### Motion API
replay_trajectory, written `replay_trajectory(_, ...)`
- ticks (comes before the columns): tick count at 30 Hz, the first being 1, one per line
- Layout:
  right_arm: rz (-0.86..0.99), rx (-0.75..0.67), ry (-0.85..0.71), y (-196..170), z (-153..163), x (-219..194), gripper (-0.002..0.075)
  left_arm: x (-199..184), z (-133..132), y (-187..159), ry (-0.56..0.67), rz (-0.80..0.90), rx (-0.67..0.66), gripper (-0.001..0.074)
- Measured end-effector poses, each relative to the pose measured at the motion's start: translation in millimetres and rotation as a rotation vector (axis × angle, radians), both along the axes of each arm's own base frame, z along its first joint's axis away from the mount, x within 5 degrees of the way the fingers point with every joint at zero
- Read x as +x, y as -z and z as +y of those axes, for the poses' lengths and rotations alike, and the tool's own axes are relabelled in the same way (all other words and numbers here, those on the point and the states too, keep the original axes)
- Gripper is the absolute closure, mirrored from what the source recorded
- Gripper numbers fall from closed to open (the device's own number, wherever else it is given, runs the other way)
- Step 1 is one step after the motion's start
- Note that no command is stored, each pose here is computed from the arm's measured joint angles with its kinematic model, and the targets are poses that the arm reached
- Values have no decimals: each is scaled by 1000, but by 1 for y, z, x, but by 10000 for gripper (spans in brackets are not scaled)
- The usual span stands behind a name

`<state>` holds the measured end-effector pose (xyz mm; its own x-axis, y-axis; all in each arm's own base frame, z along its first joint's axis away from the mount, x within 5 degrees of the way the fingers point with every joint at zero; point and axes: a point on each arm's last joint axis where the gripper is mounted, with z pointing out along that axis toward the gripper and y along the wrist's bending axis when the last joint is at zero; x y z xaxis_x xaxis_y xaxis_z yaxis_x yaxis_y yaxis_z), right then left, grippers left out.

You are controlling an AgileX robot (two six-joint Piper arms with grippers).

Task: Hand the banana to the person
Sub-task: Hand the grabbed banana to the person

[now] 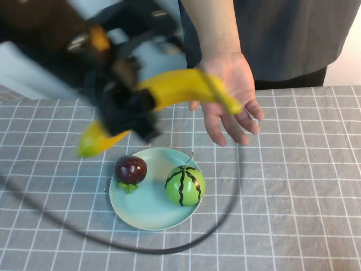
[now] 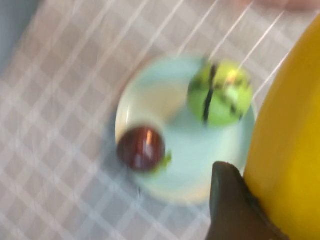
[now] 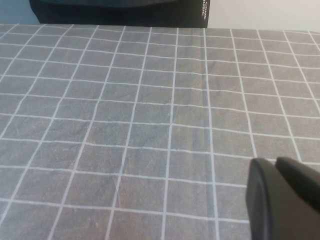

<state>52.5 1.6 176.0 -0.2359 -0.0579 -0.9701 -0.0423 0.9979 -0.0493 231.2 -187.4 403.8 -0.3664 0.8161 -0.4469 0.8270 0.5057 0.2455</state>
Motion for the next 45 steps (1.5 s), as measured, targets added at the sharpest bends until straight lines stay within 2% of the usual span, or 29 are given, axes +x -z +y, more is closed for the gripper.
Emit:
replay_trajectory(3, 0, 0, 0, 0, 0, 0, 733, 8, -31, -2, 102, -28, 13, 470)
replay_trajectory(7, 0, 0, 0, 0, 0, 0, 733, 23, -67, 7, 162, -42, 40, 470)
replay_trajectory(10, 0, 0, 0, 0, 0, 0, 733, 34, -85, 16, 187, -50, 66, 470)
replay_trajectory(18, 0, 0, 0, 0, 0, 0, 733, 52, -96, 37, 183, -68, 156, 470)
replay_trajectory(28, 0, -1, 0, 0, 0, 0, 733, 57, -101, 43, 187, -91, 149, 465)
replay_trajectory(30, 0, -1, 0, 0, 0, 0, 733, 59, -103, 45, 188, -92, 151, 417)
replay_trajectory(36, 0, 0, 0, 0, 0, 0, 733, 62, -106, 53, 190, -83, 161, 208)
replay_trajectory(40, 0, 0, 0, 0, 0, 0, 733, 60, -103, 47, 188, -98, 158, 157)
replay_trajectory(45, 0, 0, 0, 0, 0, 0, 733, 45, -82, 11, 161, -164, 142, 143)
